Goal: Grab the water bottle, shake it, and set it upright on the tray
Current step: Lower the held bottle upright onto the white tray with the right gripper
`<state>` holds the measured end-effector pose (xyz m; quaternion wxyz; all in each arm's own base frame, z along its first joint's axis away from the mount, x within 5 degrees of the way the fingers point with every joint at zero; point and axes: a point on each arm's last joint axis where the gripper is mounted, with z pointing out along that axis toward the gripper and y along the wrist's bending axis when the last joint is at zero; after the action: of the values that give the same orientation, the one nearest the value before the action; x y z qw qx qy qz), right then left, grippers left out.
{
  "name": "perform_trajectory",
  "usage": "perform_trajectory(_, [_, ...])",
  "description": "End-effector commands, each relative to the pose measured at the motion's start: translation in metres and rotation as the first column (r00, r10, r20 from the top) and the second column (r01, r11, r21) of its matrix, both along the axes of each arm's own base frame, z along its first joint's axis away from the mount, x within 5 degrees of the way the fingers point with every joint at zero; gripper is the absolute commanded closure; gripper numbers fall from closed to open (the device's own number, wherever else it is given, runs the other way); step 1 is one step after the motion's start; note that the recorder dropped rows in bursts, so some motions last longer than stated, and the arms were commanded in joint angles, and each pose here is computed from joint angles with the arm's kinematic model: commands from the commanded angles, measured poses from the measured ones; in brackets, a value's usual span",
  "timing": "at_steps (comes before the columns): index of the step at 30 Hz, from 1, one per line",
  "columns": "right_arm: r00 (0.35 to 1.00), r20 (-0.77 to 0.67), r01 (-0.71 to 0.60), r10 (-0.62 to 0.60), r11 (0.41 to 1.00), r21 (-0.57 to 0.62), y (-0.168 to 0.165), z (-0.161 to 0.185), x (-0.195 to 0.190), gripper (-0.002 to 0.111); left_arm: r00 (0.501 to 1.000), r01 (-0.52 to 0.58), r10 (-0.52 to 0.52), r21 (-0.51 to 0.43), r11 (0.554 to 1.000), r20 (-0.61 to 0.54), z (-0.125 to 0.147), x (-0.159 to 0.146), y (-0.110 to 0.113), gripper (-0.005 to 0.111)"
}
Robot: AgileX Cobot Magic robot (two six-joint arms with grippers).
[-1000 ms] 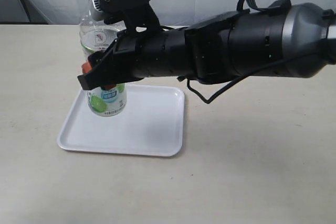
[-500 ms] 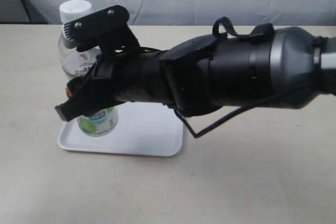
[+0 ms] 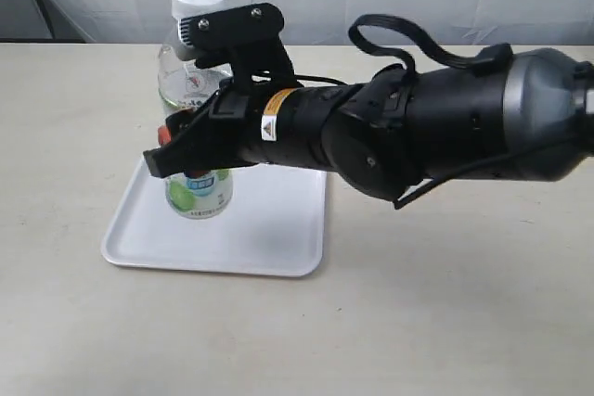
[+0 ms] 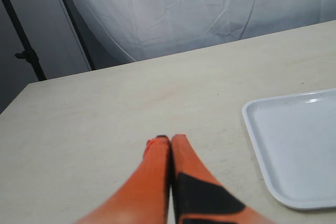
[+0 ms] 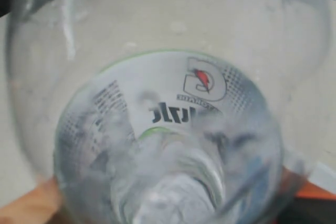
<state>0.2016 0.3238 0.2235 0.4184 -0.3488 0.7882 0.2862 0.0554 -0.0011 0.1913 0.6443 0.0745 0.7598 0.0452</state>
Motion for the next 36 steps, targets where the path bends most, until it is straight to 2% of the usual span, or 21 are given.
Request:
perform_trajectory(1, [1.000,0.014,-0.020,0.020,0.999,-0.025,-0.002,-0.020,0.016,0.109,1.000,0.003,-0.003,-0.007,1.000,0.008,0.000,0.000,0.000,0.106])
perform_trajectory(5, [0.991,0.100,-0.080,0.086,0.995,-0.061,0.002,-0.039,0.025,0.109,1.000,0.003,-0.003,-0.007,1.000,0.008,0.000,0.000,0.000,0.106])
perform_trajectory(9, [0.987,0.131,-0.093,0.097,0.995,-0.036,0.005,-0.047,0.031,0.109,1.000,0.003,-0.003,-0.007,1.000,0.008,0.000,0.000,0.000,0.106])
perform_trajectory(14, [0.964,0.207,-0.145,0.169,0.981,-0.126,0.006,-0.064,0.035,0.109,1.000,0.003,-0.003,-0.007,1.000,0.008,0.000,0.000,0.000,0.106])
perform_trajectory(16, [0.965,0.203,-0.143,0.167,0.981,-0.128,0.006,-0.067,0.036,0.109,1.000,0.003,-0.003,-0.007,1.000,0.008,0.000,0.000,0.000,0.106])
perform_trajectory(20, [0.975,0.193,-0.104,0.114,0.993,-0.059,0.007,-0.065,0.038,0.108,1.000,0.003,-0.003,-0.007,1.000,0.008,0.000,0.000,0.000,0.106])
perform_trajectory(22, [0.979,0.185,-0.083,0.088,0.996,-0.034,0.007,-0.064,0.039,0.097,1.000,0.003,-0.003,-0.007,1.000,0.008,0.000,0.000,0.000,0.106])
perform_trajectory(25, [0.981,0.180,-0.075,0.079,0.997,-0.027,0.007,-0.065,0.040,0.070,1.000,0.003,-0.003,-0.007,1.000,0.008,0.000,0.000,0.000,0.106])
perform_trajectory(28, [0.982,0.174,-0.071,0.075,0.997,-0.031,0.007,-0.065,0.040,0.035,1.000,0.003,-0.003,-0.007,1.000,0.008,0.000,0.000,0.000,0.106])
perform_trajectory(30, [0.986,0.152,-0.059,0.064,0.998,-0.036,0.006,-0.067,0.040,0.015,1.000,0.003,-0.003,-0.007,1.000,0.008,0.000,0.000,0.000,0.106])
perform_trajectory(32, [0.993,0.111,-0.030,0.035,0.998,-0.047,0.005,-0.069,0.039,0.004,1.000,0.003,-0.003,-0.007,1.000,0.008,0.000,0.000,0.000,0.106])
perform_trajectory(36, [0.997,0.074,-0.026,0.033,0.995,-0.098,0.003,-0.074,0.037,0.004,1.000,0.003,-0.003,-0.007,1.000,0.008,0.000,0.000,0.000,0.106])
